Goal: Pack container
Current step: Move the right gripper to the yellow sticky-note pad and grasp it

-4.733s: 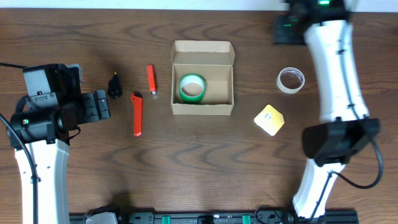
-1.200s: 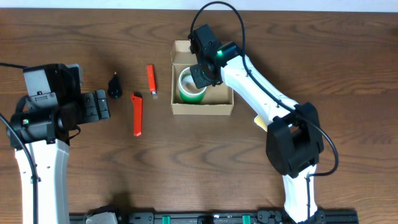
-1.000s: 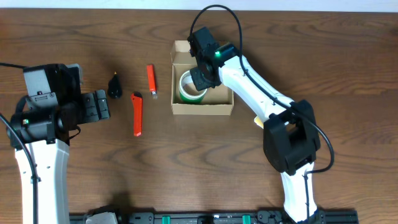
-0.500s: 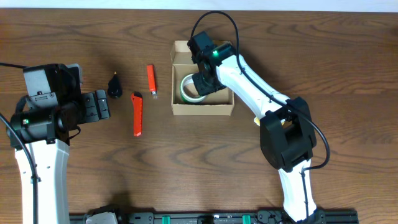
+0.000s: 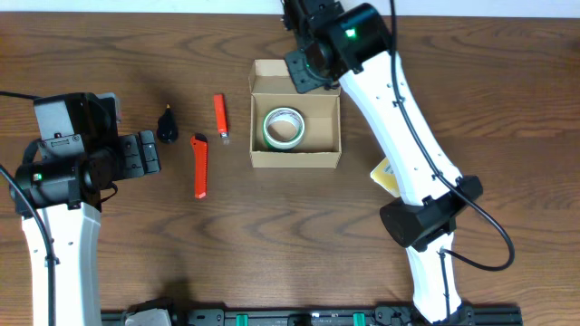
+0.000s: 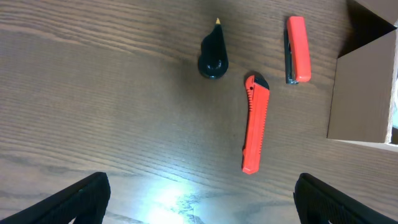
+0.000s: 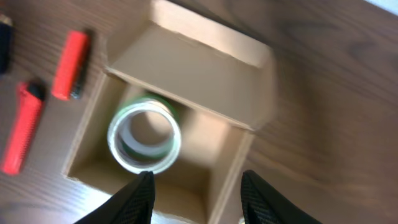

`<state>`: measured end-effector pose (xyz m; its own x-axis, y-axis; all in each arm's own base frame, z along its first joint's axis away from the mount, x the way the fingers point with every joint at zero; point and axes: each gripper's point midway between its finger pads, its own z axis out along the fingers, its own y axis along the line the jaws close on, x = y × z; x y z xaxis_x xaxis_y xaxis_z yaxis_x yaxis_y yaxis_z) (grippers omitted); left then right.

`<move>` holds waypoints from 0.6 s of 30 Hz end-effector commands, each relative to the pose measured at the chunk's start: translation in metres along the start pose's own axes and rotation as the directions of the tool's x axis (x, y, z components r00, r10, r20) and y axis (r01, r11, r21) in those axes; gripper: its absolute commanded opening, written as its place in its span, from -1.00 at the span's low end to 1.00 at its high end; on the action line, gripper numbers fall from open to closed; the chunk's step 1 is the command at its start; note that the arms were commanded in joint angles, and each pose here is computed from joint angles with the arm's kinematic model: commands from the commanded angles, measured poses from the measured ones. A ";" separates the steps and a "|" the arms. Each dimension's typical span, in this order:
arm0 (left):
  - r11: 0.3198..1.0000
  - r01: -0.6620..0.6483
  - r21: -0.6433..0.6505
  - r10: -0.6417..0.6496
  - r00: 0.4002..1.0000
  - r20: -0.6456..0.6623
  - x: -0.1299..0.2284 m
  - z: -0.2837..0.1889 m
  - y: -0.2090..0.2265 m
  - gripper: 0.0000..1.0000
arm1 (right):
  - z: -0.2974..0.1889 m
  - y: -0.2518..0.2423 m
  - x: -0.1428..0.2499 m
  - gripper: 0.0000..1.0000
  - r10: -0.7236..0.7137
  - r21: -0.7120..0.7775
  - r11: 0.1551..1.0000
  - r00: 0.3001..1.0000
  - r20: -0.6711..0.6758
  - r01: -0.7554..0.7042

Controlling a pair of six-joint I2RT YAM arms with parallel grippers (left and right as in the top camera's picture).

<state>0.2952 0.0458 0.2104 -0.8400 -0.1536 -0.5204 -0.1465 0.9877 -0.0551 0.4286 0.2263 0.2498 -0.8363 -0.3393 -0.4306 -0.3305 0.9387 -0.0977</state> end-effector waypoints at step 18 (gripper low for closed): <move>1.000 -0.008 -0.009 0.008 1.000 0.017 -0.006 -0.005 0.002 0.90 | -0.047 -0.097 0.092 0.20 0.153 0.094 0.984 0.988 -0.021 -0.150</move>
<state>0.2953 0.0459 0.2104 -0.8398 -0.1536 -0.5207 -0.1466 0.9877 -0.0548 0.3884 0.1384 0.2517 -0.8814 -0.2491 -0.4014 -0.2133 0.9680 -0.1324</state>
